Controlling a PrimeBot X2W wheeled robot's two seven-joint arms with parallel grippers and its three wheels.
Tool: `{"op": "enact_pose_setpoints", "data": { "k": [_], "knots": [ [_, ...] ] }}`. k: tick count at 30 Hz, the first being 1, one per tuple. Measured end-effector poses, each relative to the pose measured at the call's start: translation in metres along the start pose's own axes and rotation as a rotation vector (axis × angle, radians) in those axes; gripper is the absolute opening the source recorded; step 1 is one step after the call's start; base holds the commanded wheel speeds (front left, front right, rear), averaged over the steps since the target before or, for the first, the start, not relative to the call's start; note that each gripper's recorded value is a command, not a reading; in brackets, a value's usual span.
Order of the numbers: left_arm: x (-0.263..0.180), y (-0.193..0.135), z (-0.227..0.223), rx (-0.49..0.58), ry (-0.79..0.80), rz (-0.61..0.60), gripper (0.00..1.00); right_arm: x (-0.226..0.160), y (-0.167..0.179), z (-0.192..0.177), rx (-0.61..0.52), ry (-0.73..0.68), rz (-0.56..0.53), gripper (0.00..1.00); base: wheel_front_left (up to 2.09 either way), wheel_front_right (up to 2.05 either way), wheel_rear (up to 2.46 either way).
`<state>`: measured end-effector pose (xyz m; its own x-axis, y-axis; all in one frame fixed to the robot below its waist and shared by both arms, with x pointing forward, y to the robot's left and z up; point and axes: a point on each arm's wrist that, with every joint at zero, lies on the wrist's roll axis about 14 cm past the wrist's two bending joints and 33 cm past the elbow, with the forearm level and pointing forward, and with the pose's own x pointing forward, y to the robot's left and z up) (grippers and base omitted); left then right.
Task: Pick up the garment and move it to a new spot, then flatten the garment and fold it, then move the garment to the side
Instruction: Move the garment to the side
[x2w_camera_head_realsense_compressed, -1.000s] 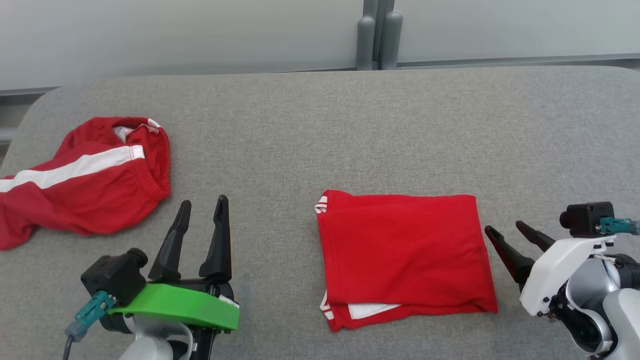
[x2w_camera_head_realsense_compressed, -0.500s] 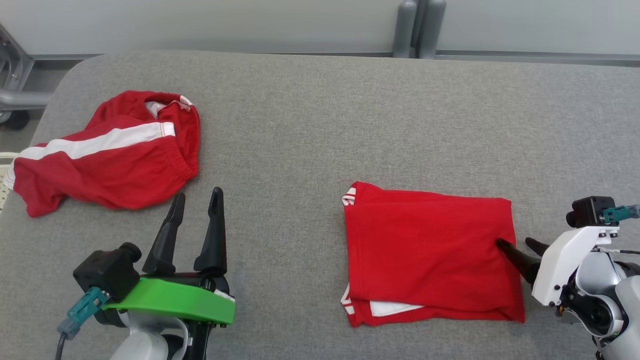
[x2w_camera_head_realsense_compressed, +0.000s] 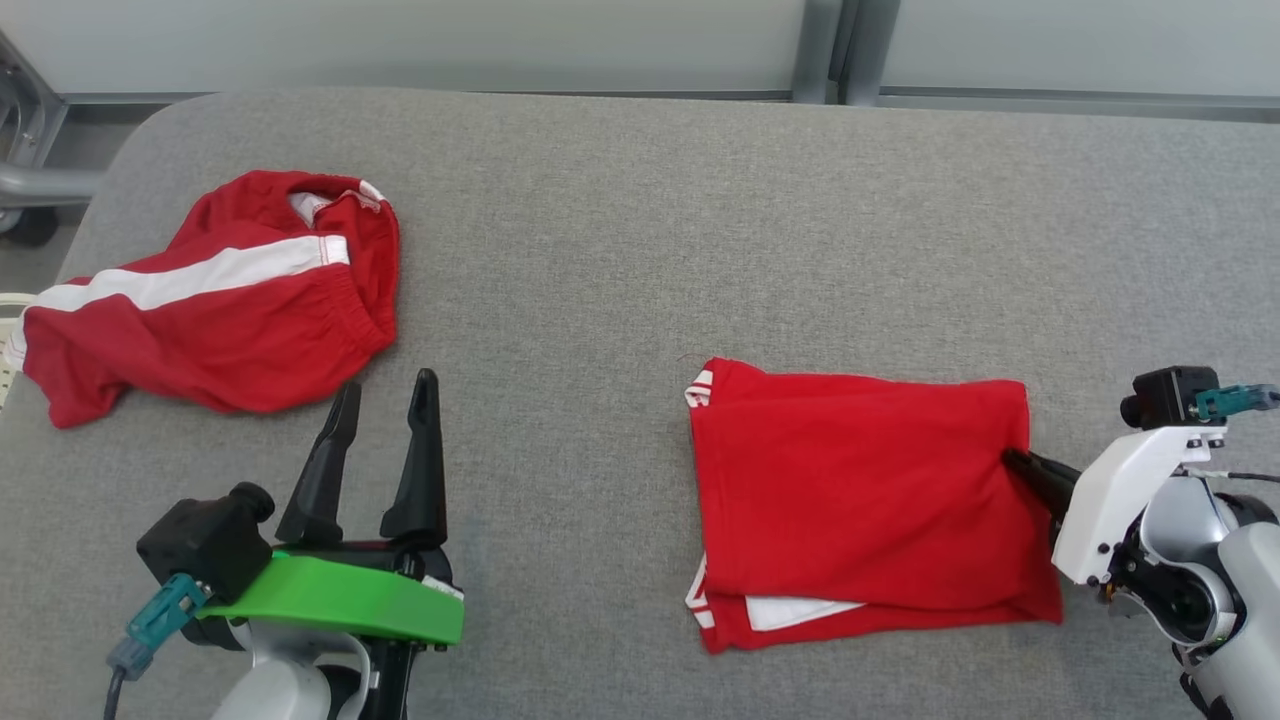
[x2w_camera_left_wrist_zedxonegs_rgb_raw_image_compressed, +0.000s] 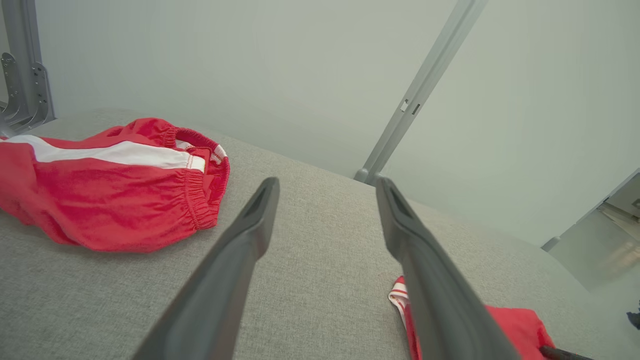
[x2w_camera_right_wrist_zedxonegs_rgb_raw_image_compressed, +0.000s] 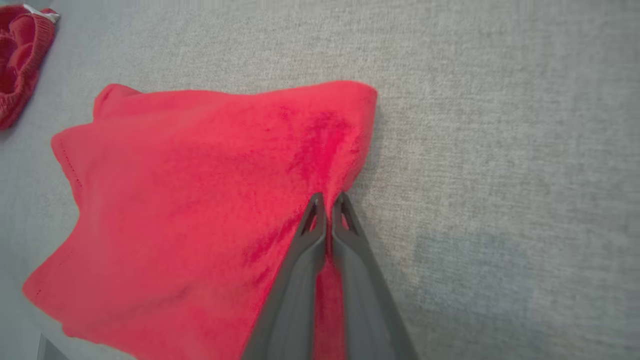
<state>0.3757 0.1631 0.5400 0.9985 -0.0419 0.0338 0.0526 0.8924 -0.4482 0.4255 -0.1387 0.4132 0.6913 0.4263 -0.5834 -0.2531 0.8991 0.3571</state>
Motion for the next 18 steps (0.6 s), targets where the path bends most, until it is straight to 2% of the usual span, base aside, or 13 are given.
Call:
{"op": "enact_pose_setpoints", "data": {
  "k": [9, 18],
  "knots": [
    [0.017, -0.033, -0.009, 0.001, 0.025, -0.113, 1.00, -0.027, -0.038, 0.034, -0.076, -0.105, -0.113, 0.00, 0.00, 0.00, 0.00],
    [0.035, -0.084, -0.033, -0.025, 0.084, -0.269, 1.00, -0.075, -0.080, 0.065, -0.113, -0.188, -0.257, 0.00, 0.00, 0.00, 0.00]
  ]
}}
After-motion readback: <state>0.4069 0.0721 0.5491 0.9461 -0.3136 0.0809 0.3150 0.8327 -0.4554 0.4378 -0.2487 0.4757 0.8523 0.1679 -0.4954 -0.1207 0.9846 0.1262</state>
